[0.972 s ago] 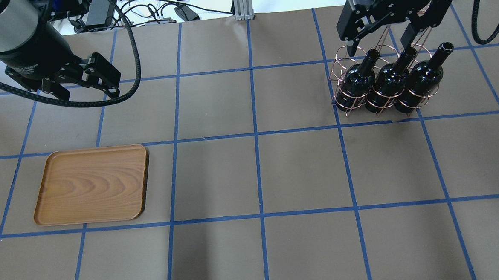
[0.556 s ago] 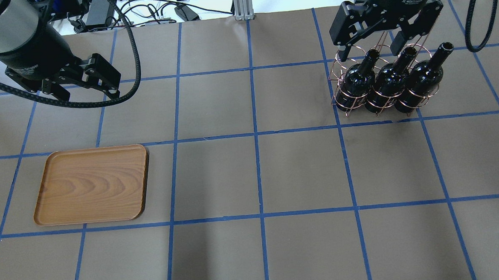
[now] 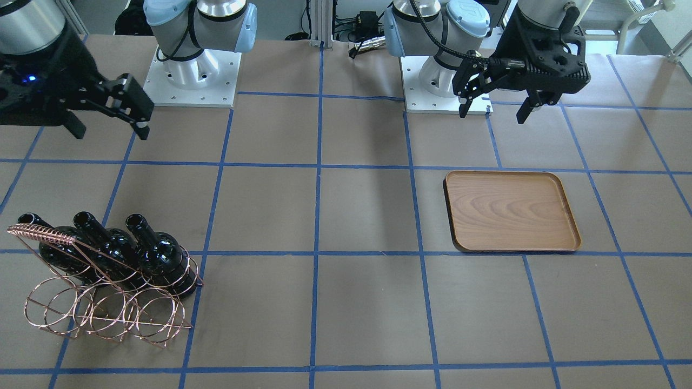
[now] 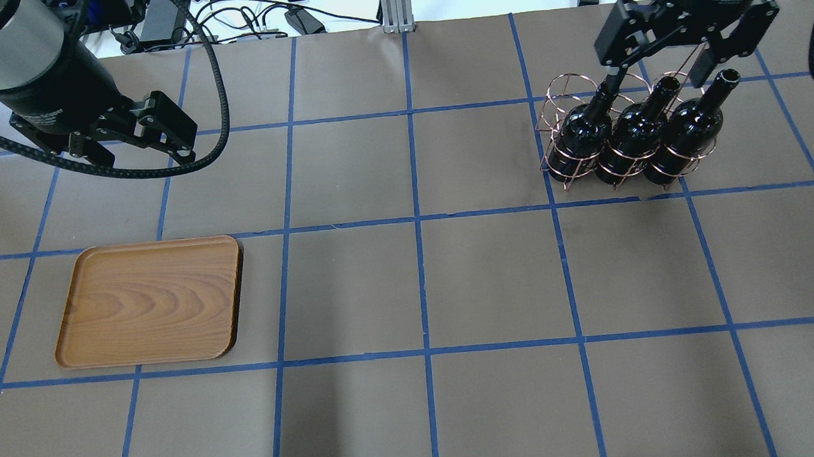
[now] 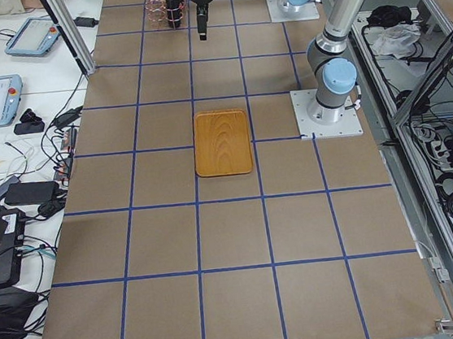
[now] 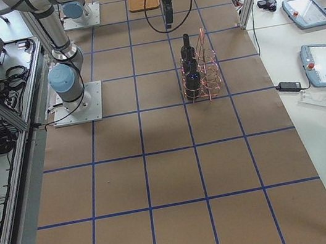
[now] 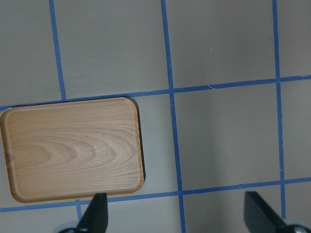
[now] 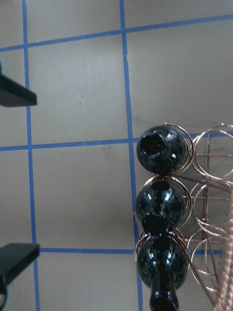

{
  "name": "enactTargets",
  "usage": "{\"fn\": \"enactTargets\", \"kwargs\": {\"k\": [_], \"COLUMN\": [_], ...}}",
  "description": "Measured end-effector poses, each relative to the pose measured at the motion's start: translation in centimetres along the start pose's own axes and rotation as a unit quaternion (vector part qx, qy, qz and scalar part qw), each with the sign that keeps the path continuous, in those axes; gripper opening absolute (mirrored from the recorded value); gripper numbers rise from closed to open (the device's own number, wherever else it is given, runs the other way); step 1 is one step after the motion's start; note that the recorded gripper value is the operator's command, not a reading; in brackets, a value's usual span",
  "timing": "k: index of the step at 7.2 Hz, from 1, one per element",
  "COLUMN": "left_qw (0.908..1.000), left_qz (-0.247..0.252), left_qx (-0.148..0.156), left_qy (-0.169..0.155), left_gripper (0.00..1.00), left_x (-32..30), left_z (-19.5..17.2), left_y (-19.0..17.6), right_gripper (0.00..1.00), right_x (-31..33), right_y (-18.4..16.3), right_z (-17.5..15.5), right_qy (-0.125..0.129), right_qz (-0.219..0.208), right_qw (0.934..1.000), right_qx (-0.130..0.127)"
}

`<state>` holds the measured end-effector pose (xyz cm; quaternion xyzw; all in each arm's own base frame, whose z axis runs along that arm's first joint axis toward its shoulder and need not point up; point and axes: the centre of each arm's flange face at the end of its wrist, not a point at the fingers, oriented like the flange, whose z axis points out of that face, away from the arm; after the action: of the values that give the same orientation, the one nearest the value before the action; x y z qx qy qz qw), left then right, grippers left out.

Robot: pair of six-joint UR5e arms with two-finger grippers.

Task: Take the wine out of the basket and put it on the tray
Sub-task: 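Lower the right gripper onto the middle wine bottle in the copper rack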

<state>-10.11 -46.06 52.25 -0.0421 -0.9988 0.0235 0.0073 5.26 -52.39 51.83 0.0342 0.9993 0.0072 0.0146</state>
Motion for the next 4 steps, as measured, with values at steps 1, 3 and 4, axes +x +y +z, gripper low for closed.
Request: {"fn": "enactTargets", "kwargs": {"k": [1,3,4], "left_qw": [1.0,1.0,1.0], "left_qz": [0.0,0.0,0.0], "left_qx": [-0.001,-0.002,-0.002], "left_qy": [0.0,0.0,0.0], "left_gripper": [1.0,1.0,1.0], "left_x": [0.0,0.0,0.0], "left_z": [0.1,0.3,0.3], "left_y": [0.0,0.0,0.0], "right_gripper": [0.92,0.9,0.9], "right_x": [1.5,2.9,3.3], "right_y": [-1.2,-3.6,-4.5], "right_z": [1.7,6.1,7.7], "right_qy": [0.001,0.003,0.008], "right_qz": [0.012,0.023,0.022], "right_qw": [0.9999,0.9997,0.9997], "right_qx": [0.005,0.011,0.011]}}
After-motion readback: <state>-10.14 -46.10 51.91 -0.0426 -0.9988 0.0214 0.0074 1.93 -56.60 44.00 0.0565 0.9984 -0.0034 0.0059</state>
